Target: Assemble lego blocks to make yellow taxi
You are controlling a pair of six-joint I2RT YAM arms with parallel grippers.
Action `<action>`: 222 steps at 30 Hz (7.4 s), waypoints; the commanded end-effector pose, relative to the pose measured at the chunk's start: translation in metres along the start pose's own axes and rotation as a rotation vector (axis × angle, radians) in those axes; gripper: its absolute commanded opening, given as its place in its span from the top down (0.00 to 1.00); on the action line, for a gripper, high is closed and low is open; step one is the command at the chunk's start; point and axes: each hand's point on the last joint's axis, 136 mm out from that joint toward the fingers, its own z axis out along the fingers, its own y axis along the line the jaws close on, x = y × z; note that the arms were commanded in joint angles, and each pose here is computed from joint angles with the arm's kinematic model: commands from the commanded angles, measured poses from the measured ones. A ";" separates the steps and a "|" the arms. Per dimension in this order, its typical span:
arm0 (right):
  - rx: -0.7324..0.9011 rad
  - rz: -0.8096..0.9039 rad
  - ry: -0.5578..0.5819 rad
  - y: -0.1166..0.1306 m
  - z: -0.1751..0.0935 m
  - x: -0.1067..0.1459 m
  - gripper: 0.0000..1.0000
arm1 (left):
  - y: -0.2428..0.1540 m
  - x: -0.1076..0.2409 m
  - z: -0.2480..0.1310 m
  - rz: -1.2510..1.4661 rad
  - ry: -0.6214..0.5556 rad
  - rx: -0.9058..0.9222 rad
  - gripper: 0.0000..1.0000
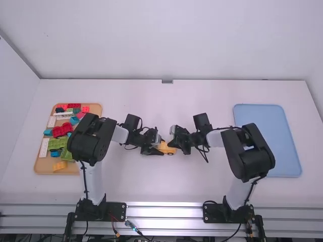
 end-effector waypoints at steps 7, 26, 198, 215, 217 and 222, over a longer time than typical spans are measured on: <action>0.243 -0.013 0.175 -0.039 -0.044 -0.033 0.65 | 0.001 -0.002 0.001 0.009 -0.010 0.007 0.60; 0.570 0.200 0.344 -0.071 -0.089 -0.018 0.01 | 0.007 -0.006 0.000 -0.054 -0.020 -0.013 0.01; 0.687 0.115 0.251 -0.104 -0.111 -0.038 0.01 | 0.022 -0.002 -0.182 -0.317 0.703 -0.437 0.98; 0.650 0.165 0.295 -0.094 -0.108 -0.024 0.02 | 0.000 0.062 -0.109 -0.046 0.891 -0.065 0.96; 0.650 0.165 0.295 -0.094 -0.108 -0.024 0.01 | -0.001 0.064 -0.107 -0.053 0.890 -0.059 0.95; 0.650 0.164 0.295 -0.094 -0.108 -0.024 0.01 | 0.000 0.059 -0.102 -0.051 0.847 -0.056 0.83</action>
